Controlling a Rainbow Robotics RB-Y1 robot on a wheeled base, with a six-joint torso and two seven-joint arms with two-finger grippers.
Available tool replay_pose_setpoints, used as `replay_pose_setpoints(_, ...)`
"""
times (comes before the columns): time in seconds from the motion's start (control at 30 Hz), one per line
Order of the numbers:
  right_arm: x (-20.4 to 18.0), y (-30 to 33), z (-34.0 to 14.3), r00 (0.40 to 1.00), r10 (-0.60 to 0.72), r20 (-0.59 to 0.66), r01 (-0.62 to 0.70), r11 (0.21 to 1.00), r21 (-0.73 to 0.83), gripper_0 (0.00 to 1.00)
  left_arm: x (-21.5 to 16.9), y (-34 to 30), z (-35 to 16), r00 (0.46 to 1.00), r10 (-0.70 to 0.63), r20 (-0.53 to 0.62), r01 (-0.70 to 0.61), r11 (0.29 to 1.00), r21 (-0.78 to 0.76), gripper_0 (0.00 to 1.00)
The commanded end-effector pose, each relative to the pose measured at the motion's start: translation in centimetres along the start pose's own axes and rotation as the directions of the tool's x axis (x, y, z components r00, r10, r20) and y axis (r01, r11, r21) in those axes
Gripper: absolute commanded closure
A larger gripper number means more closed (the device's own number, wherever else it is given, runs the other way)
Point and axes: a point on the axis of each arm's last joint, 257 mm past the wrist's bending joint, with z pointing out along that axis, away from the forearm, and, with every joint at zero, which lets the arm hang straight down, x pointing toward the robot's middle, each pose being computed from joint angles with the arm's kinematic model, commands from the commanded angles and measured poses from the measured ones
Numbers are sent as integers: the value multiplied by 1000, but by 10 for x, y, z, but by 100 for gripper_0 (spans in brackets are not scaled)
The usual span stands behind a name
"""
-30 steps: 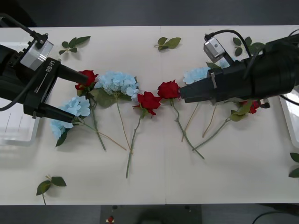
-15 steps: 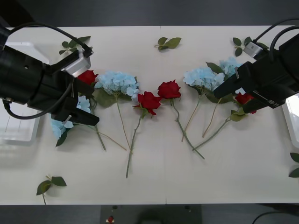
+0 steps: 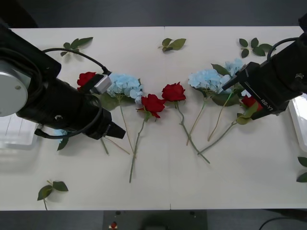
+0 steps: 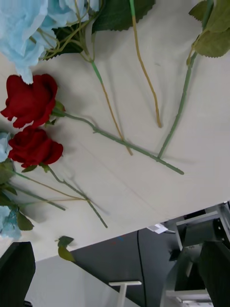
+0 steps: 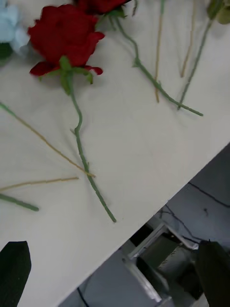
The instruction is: Put the red flowers into the right box and the blue flowers into the left box
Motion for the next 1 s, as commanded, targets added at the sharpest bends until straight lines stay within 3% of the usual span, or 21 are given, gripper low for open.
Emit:
replay_pose_setpoints(0.03,-11,-6,11,995,91,49,-90,996,-16,0,-6,-9,2,997,-72,-17,71,995,-66,0)
replay_pose_setpoints(0.37,-35,-28,52,986,48,162,-54,998,33,0,-2,3,22,937,-345,-49,330,924,-195,0)
replay_pose_setpoints(0.63,-66,-41,72,978,23,206,-34,998,49,0,-6,29,36,831,-556,0,530,792,-302,0)
replay_pose_setpoints(1.0,-98,-60,93,969,-84,232,65,994,89,0,-22,71,61,727,-685,49,660,677,-326,0)
